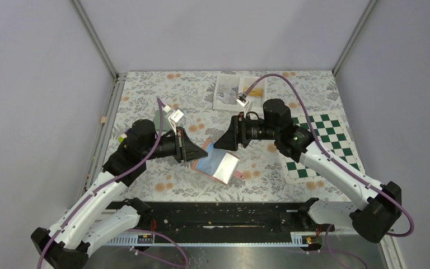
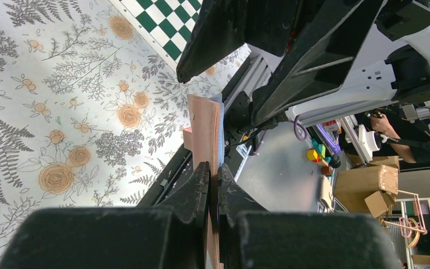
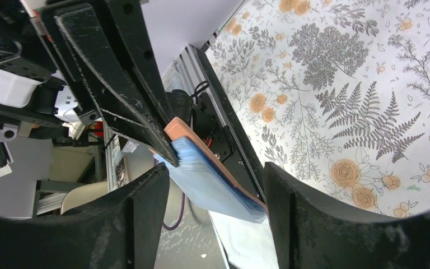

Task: Take the credit cards out of the card holder
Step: Remove the credit card from the card holder.

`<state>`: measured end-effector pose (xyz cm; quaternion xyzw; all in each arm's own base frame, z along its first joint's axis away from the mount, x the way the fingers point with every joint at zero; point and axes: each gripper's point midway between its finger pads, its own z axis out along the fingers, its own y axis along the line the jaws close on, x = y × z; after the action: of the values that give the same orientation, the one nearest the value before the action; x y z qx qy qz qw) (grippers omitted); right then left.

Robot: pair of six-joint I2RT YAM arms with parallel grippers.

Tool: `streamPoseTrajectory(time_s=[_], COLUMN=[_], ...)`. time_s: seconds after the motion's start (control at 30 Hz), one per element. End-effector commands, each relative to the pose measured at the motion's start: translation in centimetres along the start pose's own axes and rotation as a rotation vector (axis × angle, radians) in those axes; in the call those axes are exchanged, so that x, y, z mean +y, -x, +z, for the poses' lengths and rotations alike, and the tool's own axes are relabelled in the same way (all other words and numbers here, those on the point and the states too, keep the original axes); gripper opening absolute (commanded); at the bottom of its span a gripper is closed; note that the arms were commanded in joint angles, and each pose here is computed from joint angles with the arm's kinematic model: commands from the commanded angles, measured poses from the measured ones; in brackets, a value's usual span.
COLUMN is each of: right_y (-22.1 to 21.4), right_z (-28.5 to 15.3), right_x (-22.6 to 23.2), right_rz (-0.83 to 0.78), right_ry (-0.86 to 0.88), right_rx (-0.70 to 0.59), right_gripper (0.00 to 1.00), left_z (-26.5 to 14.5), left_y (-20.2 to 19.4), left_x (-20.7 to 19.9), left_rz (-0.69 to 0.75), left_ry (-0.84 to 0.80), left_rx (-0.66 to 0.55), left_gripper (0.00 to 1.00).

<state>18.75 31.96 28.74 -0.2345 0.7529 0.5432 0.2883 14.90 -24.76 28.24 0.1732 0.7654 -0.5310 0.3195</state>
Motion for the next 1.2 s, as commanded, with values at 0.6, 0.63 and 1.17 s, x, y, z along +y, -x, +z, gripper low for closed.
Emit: streamPoseTrajectory(time_s=[0.6, 0.63, 1.17], right_y=[-2.4, -2.3, 2.7], right_z=[-2.4, -2.9, 1.3], right_x=[-2.4, -2.6, 2.4], right_rz=[-0.090, -0.096, -0.015], right_ry=[-0.209, -0.241, 0.006], right_rx=[0.162, 0.158, -0.098], right_gripper=[0.50, 0.52, 0.61], left_z=[-1.0, -1.2, -1.2], left_y=[2.9, 3.0, 3.0], left_x=[0.9, 1.2, 2.2], left_rz=[0.093, 0.101, 0.123], left_ry=[0.126, 0.147, 0.185], left_rx=[-0.118, -0.123, -0.137], left_gripper=[0.00, 0.00, 0.00])
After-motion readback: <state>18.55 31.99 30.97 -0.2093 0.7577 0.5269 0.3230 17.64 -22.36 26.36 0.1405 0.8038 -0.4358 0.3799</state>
